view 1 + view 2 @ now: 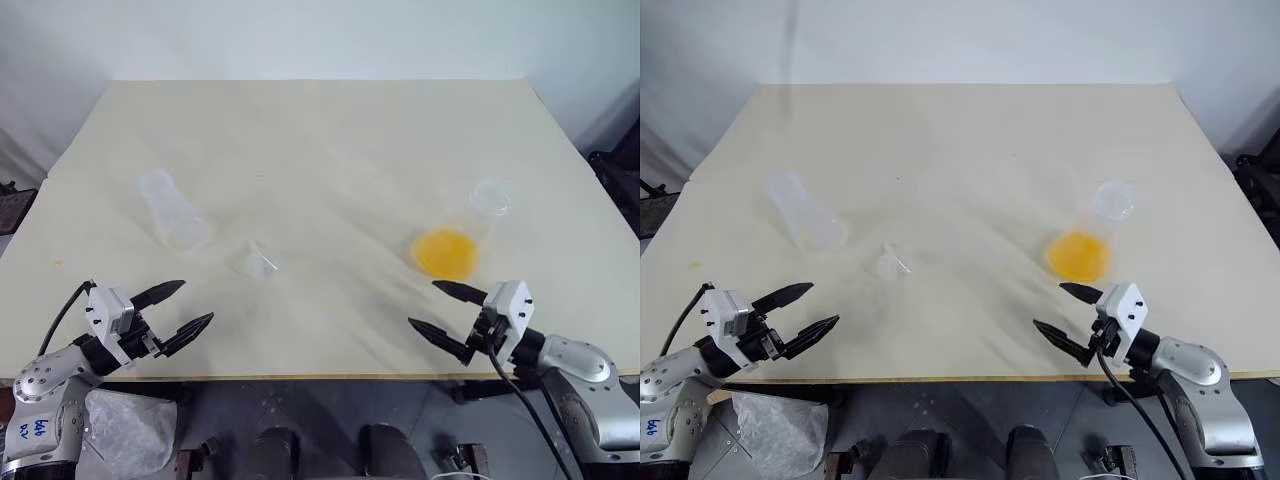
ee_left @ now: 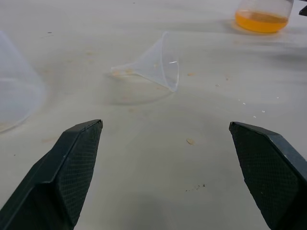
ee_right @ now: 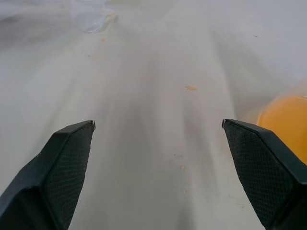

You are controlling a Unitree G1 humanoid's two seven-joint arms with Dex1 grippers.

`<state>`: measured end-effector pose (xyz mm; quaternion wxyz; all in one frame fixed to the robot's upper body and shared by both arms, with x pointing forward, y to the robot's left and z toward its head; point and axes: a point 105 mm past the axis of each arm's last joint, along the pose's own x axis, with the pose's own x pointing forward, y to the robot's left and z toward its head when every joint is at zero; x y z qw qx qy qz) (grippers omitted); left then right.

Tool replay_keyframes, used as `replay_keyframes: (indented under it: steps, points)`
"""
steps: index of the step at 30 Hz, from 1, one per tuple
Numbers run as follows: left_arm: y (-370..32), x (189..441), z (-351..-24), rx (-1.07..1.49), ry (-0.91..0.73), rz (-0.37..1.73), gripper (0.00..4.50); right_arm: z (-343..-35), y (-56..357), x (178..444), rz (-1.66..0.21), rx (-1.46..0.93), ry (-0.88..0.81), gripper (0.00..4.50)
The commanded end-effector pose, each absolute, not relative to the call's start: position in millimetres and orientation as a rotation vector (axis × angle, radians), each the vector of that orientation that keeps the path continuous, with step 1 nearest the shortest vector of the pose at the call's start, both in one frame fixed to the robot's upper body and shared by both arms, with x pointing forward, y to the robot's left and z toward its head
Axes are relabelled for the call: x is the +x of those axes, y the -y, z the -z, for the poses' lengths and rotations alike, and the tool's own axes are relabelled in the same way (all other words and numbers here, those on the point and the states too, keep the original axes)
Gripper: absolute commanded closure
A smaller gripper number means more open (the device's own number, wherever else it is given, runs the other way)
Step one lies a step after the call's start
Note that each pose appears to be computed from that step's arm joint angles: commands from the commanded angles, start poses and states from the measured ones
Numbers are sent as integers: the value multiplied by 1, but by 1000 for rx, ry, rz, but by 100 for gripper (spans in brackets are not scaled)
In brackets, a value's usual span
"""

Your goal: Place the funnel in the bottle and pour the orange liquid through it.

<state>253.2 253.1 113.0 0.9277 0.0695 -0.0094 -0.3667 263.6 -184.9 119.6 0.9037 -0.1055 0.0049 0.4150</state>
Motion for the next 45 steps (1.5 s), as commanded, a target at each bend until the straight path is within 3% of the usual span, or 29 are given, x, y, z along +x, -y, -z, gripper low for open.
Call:
replay_keyframes:
  steps: [1, 9, 19, 23, 37, 45]
  points:
    - [-258, 258, -130, 207, 91, 712, 0, -130, 186, 266, -855, -241, 31, 4]
    - [-271, 257, -143, 197, 92, 573, 0, -141, 176, 273, -907, -239, 60, 4]
    - [-330, 219, -148, 170, 55, 327, 0, -162, 166, 288, -975, -242, 97, 4]
    - [-343, 241, -177, 161, 138, 264, 0, -167, 163, 290, -985, -250, 112, 4]
    - [-328, 345, -201, 97, 198, 404, 0, -174, 160, 280, -922, -211, 144, 4]
    - [-308, 371, -213, 104, 211, 487, 0, -173, 160, 270, -867, -200, 150, 4]
